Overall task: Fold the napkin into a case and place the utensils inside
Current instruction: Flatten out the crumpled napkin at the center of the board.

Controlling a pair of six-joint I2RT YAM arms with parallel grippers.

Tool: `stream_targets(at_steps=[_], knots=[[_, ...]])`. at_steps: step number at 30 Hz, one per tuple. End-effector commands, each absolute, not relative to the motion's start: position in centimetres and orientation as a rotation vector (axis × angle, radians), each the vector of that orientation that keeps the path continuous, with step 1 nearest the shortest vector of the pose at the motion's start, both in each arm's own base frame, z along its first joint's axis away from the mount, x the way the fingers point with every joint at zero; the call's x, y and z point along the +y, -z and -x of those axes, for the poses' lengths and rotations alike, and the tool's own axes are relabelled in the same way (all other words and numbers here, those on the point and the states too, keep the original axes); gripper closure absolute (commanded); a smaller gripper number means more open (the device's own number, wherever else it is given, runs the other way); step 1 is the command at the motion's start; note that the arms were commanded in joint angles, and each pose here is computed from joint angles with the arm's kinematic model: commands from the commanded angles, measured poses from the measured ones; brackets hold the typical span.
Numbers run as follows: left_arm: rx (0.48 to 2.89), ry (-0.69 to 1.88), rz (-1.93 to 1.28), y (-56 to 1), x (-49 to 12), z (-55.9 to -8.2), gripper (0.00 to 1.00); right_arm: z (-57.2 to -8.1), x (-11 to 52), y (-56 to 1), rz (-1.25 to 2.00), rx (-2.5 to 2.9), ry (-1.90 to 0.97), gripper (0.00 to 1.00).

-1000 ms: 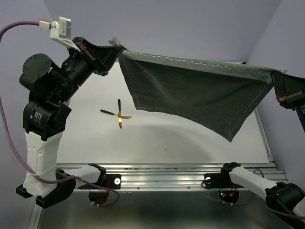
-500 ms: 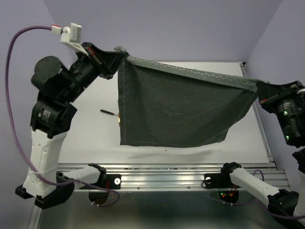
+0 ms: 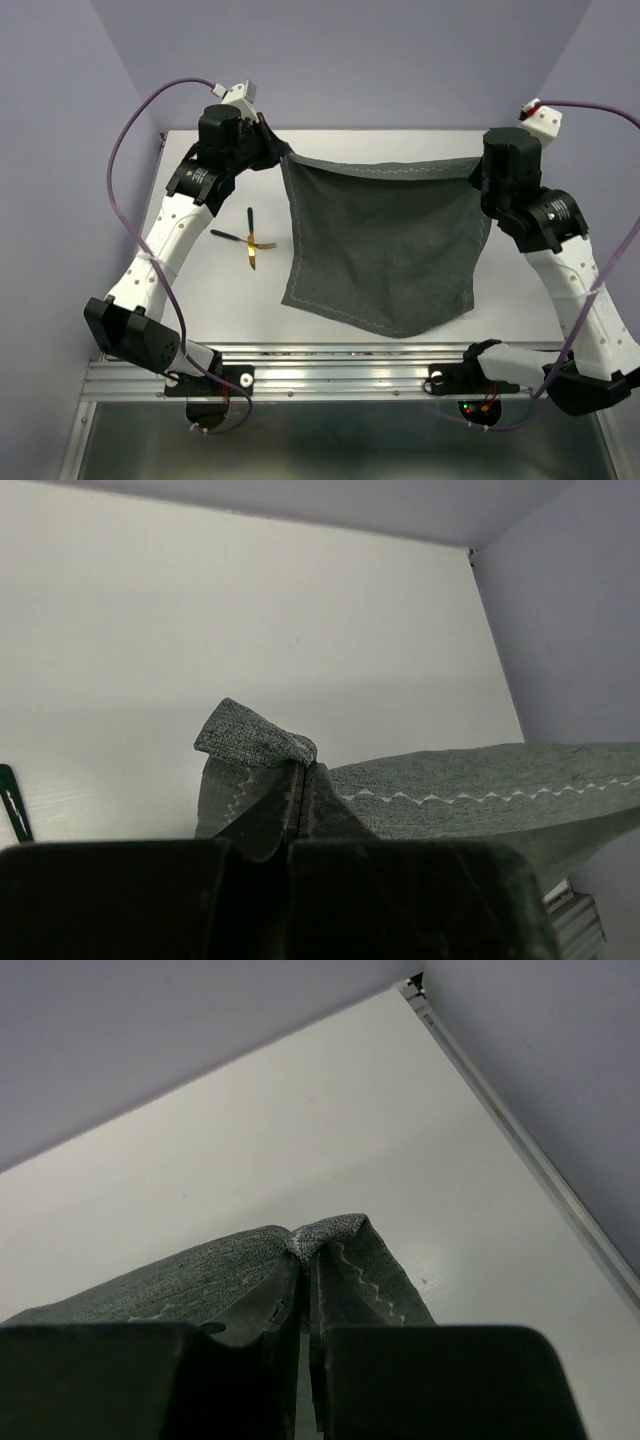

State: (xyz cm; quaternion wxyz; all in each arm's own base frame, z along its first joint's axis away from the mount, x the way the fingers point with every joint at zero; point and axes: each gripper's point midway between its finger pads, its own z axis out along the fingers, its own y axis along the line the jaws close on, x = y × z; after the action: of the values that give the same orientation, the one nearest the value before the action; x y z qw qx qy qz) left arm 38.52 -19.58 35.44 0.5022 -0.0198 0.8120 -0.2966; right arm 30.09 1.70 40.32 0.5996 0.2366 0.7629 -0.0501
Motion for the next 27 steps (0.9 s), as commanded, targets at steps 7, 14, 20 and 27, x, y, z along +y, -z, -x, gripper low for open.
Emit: stream_targets(at_steps=[7, 14, 20, 27], knots=[[1.807, 0.763, 0.049, -39.2, -19.3, -39.6, 1.0, -35.3, 1.1, -36.9, -0.504, 1.845, 0.103, 0.99], [1.795, 0.837, 0.001, -40.5, -19.8, -37.3, 1.0, -34.4, 1.5, -38.6, -0.508, 1.815, -0.056, 0.99], [1.677, 0.82, -0.043, -46.0, -18.3, -33.8, 1.0, -29.7, 0.4, -44.7, -0.494, 1.67, -0.095, 0.99], [1.404, 0.879, -0.079, -54.8, -16.0, -26.5, 1.0, -22.0, -0.2, -52.4, -0.475, 1.483, -0.232, 0.99]])
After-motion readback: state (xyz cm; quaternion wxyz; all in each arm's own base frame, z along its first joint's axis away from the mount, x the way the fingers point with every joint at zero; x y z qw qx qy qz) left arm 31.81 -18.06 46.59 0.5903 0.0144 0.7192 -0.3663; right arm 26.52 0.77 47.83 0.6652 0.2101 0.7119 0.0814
